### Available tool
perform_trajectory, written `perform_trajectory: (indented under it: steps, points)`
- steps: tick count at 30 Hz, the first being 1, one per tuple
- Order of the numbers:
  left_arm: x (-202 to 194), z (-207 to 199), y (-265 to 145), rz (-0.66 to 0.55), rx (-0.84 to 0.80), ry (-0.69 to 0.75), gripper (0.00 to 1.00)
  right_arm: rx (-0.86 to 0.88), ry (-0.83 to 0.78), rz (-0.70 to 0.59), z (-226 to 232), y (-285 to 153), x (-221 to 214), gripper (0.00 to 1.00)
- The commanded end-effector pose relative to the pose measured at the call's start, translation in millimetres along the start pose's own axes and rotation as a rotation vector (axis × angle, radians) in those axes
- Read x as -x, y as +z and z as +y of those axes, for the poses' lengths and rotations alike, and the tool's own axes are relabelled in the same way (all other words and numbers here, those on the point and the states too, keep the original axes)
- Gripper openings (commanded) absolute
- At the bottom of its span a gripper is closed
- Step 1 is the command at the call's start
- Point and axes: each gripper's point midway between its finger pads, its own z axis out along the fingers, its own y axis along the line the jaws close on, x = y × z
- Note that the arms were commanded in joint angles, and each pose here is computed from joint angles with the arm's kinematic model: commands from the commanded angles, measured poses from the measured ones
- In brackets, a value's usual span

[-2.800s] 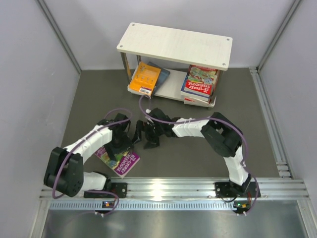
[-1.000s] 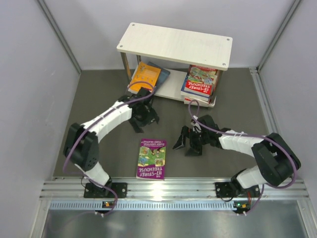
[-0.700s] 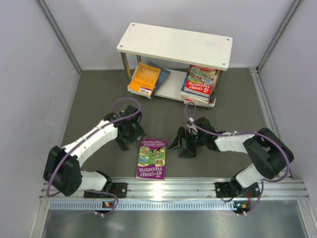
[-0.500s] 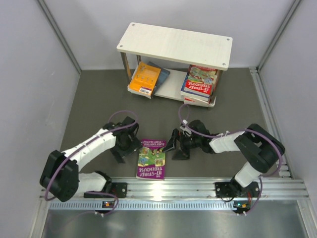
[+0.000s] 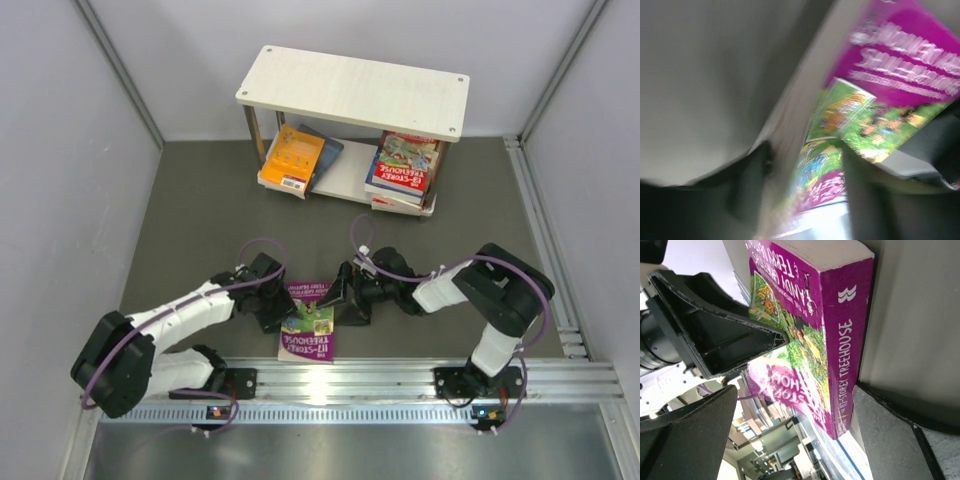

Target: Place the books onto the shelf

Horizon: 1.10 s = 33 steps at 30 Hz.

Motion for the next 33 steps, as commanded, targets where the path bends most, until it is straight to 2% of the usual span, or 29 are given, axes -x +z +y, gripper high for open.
perform_trajectory:
  steps: [1, 2, 3, 4, 10, 17, 22, 26, 29, 32, 33]
  points:
    - [-7, -49, 2, 0.024, -0.244, 0.012, 0.43, -0.106, 0.041, -0.040, -35, 7, -6, 0.98]
    - [-8, -50, 1, 0.026, -0.259, 0.017, 0.31, -0.109, 0.045, -0.040, -38, 6, -8, 0.98]
    - [-7, -54, -2, 0.019, -0.279, 0.016, 0.05, -0.106, 0.050, -0.043, -37, 6, -8, 0.99]
    - [-7, -54, -4, 0.017, -0.282, 0.017, 0.00, -0.103, 0.053, -0.045, -37, 5, -8, 0.99]
    - [6, -67, -29, -0.061, -0.322, 0.059, 0.00, -0.141, 0.048, -0.057, -45, -1, -10, 0.99]
    - [26, -82, -67, -0.161, -0.427, 0.021, 0.00, -0.185, 0.087, -0.035, -60, -3, -22, 0.99]
    - [32, -85, -77, -0.171, -0.473, -0.009, 0.00, -0.168, 0.113, 0.002, -62, 4, -36, 0.99]
    - [30, -82, -75, -0.167, -0.473, -0.010, 0.00, -0.112, 0.113, 0.018, -45, 12, -38, 0.96]
    - [29, -76, -68, -0.167, -0.462, -0.020, 0.00, -0.070, 0.106, 0.018, -31, 14, -38, 0.88]
    - [25, -71, -58, -0.146, -0.467, -0.023, 0.00, -0.029, 0.108, 0.015, -19, 16, -38, 0.64]
    - [24, -69, -55, -0.142, -0.466, -0.021, 0.00, 0.000, 0.097, 0.012, -12, 17, -37, 0.46]
